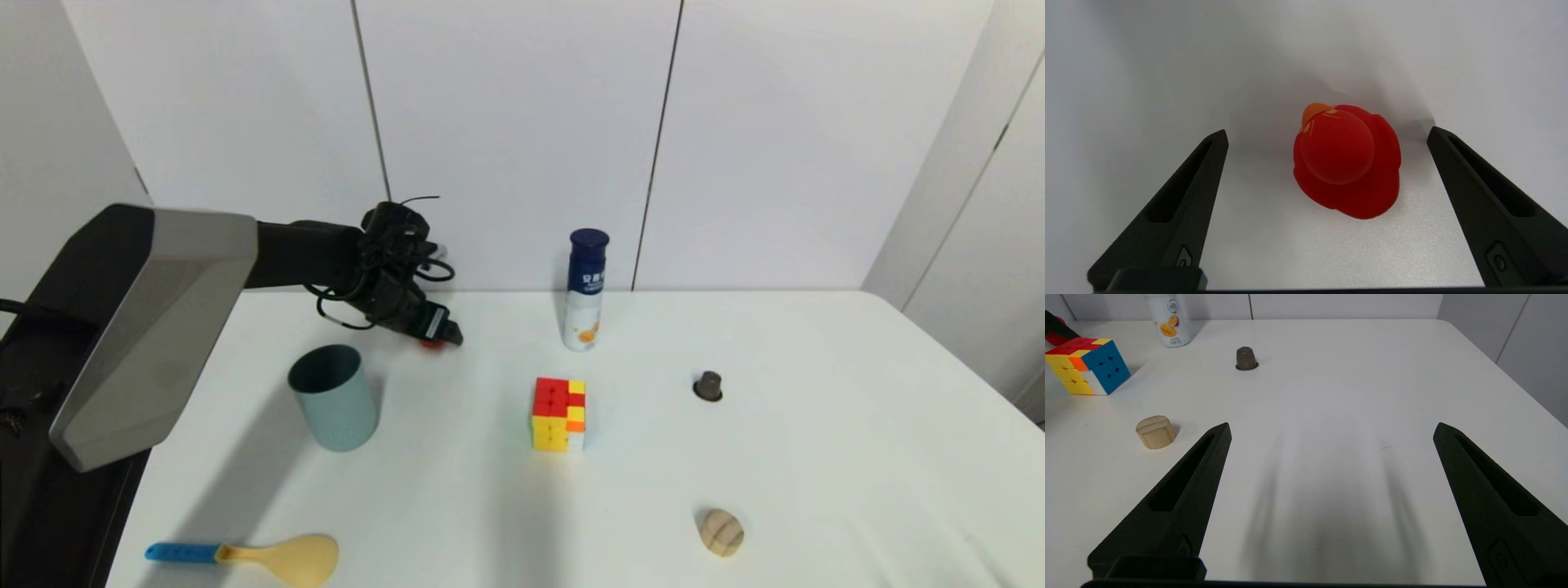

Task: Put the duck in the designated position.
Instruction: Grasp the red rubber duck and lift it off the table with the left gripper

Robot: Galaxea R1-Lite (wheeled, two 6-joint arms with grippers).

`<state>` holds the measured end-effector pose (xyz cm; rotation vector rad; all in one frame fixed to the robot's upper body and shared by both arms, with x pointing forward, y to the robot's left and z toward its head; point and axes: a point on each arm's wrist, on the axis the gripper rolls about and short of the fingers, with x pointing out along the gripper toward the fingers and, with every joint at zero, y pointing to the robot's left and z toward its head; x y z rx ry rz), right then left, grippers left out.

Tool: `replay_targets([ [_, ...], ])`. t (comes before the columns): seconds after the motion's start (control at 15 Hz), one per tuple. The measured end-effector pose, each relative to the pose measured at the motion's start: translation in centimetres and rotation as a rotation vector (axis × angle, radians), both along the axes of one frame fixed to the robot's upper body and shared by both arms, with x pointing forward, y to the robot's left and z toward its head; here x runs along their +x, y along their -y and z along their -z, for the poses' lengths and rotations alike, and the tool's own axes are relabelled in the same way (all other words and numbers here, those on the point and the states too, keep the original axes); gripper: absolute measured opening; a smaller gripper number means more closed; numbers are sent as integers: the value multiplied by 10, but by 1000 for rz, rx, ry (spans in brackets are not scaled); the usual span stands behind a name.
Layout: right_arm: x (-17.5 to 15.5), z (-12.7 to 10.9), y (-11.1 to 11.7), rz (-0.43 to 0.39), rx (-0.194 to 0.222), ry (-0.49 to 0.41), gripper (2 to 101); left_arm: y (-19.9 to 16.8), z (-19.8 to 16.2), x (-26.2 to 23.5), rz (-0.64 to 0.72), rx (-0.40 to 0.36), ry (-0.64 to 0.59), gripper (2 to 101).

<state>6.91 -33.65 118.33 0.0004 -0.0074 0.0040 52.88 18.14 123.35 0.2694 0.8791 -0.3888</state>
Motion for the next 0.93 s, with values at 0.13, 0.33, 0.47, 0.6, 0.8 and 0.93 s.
replay_targets([
  [0.13, 0, 0, 0, 0, 0, -1, 980, 0, 1, 0, 0, 1, -2, 979],
  [0.33, 0, 0, 0, 0, 0, 0, 980, 0, 2, 1, -2, -1, -5, 819],
  [0.47, 0, 0, 0, 0, 0, 0, 980, 1, 2, 0, -8, -11, -12, 665],
  [0.6, 0, 0, 0, 0, 0, 0, 980, 0, 0, -1, -9, -15, -17, 537],
  [0.8, 0, 0, 0, 0, 0, 0, 980, -1, -7, -4, -9, -20, -8, 418],
  [0.93, 0, 0, 0, 0, 0, 0, 980, -2, -12, -5, -9, -25, 5, 412],
])
